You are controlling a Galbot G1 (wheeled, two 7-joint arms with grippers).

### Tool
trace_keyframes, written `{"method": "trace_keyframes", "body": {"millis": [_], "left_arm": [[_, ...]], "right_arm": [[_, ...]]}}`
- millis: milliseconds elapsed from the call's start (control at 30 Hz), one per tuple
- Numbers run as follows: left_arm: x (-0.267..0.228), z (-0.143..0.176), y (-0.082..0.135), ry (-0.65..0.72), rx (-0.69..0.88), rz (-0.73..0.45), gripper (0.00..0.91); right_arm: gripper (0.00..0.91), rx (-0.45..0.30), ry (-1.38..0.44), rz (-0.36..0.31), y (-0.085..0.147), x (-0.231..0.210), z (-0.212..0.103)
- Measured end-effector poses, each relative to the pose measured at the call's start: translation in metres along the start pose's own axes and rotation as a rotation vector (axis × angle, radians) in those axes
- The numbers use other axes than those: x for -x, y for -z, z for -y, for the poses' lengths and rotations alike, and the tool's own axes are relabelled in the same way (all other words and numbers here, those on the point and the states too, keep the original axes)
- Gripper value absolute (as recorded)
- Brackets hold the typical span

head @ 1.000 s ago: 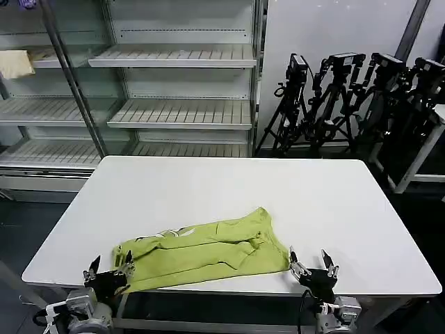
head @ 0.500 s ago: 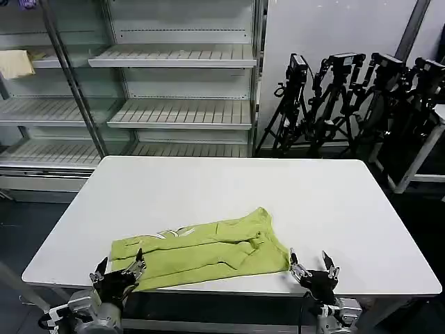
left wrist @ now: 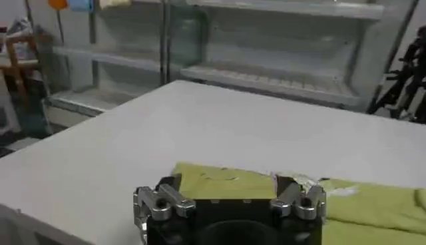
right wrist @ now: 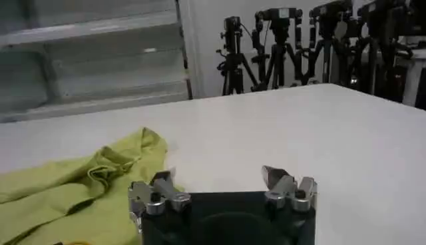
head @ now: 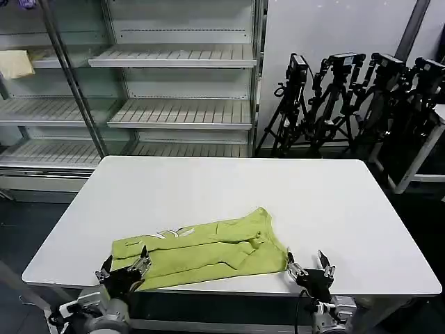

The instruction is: Fold and organize the clothes.

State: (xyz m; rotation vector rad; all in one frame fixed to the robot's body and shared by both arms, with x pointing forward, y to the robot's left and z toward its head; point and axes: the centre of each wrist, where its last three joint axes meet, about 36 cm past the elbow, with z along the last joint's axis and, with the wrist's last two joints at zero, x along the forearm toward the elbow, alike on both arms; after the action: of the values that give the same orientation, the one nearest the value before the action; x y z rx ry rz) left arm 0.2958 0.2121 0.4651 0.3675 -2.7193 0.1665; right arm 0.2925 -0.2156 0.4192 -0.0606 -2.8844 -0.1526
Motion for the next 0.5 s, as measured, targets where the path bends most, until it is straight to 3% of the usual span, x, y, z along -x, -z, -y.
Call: {"method": "trace_keyframes", "body": {"millis": [500], "left_arm": [[0.043,0.004,-0.030,0.080,0.041,-0.004,0.907]], "right_arm": [[0.907,0.008,-0.007,-0.005,-0.002,-0.002,-0.001]]}}
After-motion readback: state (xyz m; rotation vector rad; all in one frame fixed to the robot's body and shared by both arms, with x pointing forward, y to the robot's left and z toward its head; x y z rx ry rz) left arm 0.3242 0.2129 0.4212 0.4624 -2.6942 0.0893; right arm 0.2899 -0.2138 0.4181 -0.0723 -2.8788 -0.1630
